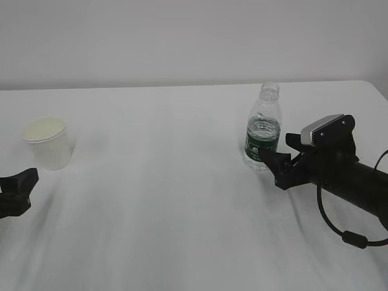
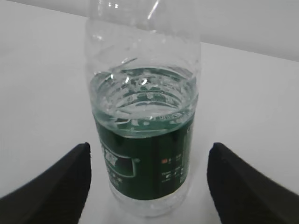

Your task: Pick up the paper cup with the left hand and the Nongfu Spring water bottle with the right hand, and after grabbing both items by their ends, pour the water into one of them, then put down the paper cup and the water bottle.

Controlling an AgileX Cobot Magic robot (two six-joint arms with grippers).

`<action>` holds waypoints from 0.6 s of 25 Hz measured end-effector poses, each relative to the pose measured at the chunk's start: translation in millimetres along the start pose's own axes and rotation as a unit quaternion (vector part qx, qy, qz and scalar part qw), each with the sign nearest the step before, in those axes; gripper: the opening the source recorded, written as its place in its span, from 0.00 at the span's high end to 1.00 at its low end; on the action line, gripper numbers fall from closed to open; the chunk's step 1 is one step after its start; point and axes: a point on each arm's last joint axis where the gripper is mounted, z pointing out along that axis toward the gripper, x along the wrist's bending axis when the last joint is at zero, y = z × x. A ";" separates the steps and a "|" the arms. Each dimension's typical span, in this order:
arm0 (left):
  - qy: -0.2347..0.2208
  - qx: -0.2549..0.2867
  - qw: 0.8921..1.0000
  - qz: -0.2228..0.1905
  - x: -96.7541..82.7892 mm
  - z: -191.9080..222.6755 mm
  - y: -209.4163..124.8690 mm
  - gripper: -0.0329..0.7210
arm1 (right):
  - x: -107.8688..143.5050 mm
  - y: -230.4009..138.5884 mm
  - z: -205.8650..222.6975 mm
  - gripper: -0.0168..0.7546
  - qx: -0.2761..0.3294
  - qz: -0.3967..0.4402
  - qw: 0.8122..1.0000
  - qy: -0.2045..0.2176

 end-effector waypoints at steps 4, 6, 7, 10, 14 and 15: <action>0.000 0.000 1.000 0.000 0.0 0.0 0.0 0.22 | -1.9 0.0 5.8 0.21 0.000 -0.001 1.000 0.004; 0.000 0.000 1.000 0.000 0.0 0.0 0.0 0.22 | -2.4 -6.2 9.5 0.21 0.006 0.002 1.000 0.005; 0.000 0.000 1.000 0.000 0.0 0.0 0.0 0.22 | -2.2 -10.0 11.1 0.21 0.010 0.004 1.000 0.007; 0.000 0.000 1.000 0.000 0.0 0.0 0.0 0.22 | -2.1 -19.3 15.0 0.21 0.018 0.009 1.000 0.009; 0.000 0.000 1.000 0.000 0.0 0.0 0.0 0.22 | -4.4 -21.8 22.0 0.21 0.014 0.007 1.000 0.011; 0.000 0.000 1.000 0.000 0.0 0.0 0.0 0.22 | -5.1 -21.0 23.7 0.21 0.011 0.006 1.000 0.011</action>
